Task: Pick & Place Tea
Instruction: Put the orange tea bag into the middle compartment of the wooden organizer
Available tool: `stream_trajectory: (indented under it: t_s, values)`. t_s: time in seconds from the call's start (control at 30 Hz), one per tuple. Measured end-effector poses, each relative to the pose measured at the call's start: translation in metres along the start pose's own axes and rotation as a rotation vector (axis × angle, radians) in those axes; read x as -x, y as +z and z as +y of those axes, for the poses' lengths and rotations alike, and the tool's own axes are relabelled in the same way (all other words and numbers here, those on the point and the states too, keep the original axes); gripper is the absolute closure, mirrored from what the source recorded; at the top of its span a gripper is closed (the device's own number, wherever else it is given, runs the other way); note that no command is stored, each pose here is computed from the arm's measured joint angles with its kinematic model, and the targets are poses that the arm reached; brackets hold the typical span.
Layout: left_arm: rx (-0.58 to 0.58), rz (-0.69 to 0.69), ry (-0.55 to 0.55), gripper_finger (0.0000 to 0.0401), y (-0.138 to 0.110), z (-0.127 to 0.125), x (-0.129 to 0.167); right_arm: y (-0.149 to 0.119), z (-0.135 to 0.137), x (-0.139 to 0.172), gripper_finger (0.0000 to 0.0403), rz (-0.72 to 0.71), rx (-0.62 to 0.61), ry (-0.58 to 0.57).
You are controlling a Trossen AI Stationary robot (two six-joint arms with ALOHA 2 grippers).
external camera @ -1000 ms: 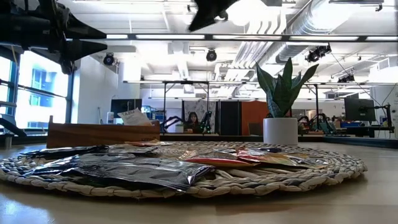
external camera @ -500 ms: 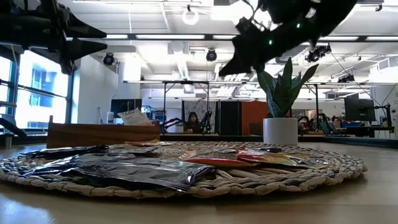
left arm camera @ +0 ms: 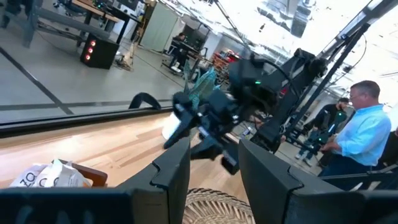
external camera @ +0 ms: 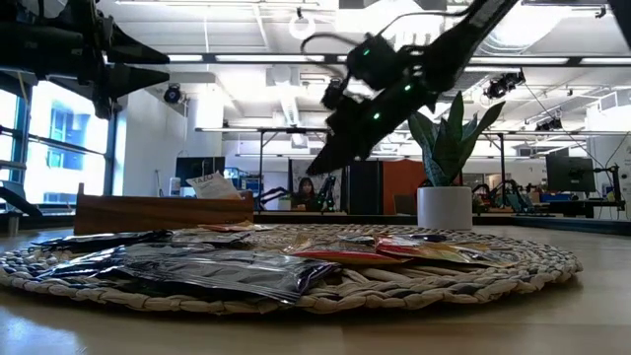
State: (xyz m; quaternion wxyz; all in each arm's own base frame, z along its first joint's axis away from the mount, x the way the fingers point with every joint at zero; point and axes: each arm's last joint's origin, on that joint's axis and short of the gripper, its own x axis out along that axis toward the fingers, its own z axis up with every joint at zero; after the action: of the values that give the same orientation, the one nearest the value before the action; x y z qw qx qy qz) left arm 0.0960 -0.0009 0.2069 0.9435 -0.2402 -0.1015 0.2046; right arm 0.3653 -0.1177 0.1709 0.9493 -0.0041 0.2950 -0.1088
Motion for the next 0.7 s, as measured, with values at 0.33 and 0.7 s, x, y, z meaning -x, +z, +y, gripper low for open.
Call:
stream_trajectory:
  t_s: [0.33, 0.7]
  values:
    - [-0.003, 0.004, 0.002, 0.0266, 0.0, 0.0, 0.0, -0.012, -0.031, -0.045, 0.0234, 0.197, -0.099, 0.128]
    - [-0.004, 0.004, 0.003, 0.0266, -0.001, 0.0, 0.0, -0.026, -0.03, -0.059, 0.023, 0.217, -0.093, 0.118]
